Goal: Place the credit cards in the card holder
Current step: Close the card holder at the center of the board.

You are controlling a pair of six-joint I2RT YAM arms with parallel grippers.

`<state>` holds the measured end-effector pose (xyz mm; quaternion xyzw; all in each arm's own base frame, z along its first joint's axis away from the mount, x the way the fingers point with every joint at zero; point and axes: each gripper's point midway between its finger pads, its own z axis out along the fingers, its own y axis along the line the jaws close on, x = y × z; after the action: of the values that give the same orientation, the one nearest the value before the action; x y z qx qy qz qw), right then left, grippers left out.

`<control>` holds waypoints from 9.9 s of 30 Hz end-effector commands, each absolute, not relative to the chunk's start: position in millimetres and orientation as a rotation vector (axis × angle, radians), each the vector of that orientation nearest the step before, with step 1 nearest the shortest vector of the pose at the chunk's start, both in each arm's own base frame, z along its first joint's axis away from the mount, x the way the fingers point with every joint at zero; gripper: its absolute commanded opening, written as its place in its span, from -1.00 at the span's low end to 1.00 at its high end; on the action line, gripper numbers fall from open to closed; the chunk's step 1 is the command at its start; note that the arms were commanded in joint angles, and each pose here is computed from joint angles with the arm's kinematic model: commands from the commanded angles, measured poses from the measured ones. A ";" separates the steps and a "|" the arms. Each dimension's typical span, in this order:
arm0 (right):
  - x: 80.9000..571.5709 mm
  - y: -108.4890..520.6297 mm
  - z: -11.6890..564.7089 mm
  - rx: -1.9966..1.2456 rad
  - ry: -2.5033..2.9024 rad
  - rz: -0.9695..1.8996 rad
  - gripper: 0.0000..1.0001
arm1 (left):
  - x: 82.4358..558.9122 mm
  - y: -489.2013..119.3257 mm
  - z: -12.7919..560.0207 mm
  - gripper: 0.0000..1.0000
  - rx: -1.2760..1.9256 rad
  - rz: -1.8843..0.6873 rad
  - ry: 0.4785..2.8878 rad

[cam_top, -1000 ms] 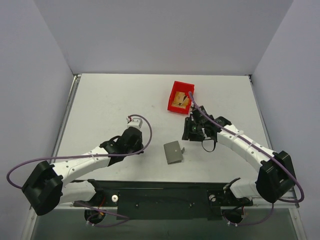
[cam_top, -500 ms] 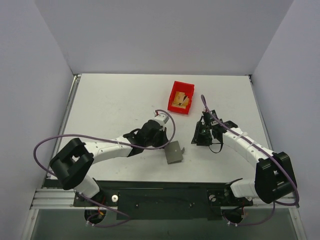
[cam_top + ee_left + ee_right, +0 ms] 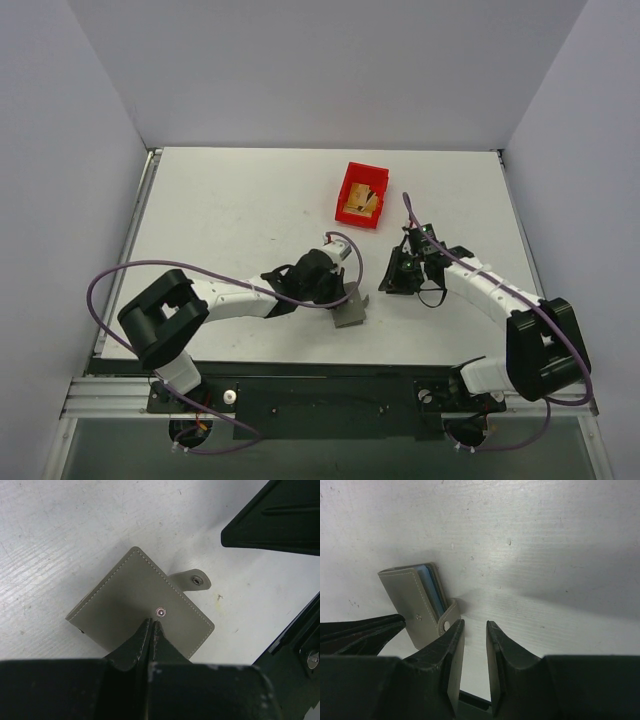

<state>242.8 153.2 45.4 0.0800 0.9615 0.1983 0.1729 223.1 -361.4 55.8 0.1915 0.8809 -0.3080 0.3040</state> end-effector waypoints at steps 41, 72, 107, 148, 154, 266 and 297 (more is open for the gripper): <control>229.8 194.9 29.9 0.160 2.783 0.902 -0.70 | 201.6 -350.6 31.5 -1.00 0.513 -0.860 2.382; 222.7 229.6 25.3 0.036 2.815 0.913 -0.69 | 203.4 -350.7 30.9 -1.00 0.525 -0.849 2.386; 206.2 217.2 2.8 -0.153 2.981 0.502 -0.76 | 203.3 -351.8 29.1 -1.00 0.524 -0.850 2.392; 188.9 167.8 -65.6 -0.107 3.063 -0.121 -0.97 | 204.8 -346.6 24.4 -1.00 0.513 -0.847 2.402; 181.6 164.0 -76.7 -0.103 3.091 -0.139 -1.00 | 205.0 -347.0 25.3 -1.00 0.511 -0.850 2.400; 218.5 230.6 14.6 -0.018 2.792 0.604 -0.74 | 208.4 -349.4 29.2 -1.00 0.504 -0.859 2.391; 184.8 179.1 -39.6 -0.163 3.047 -0.026 -0.87 | 206.6 -347.1 30.6 -1.00 0.499 -0.864 2.387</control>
<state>221.1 232.6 12.5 -0.0425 0.9857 0.1198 0.1109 207.4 -350.7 33.2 0.1858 0.8848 -0.3265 0.2757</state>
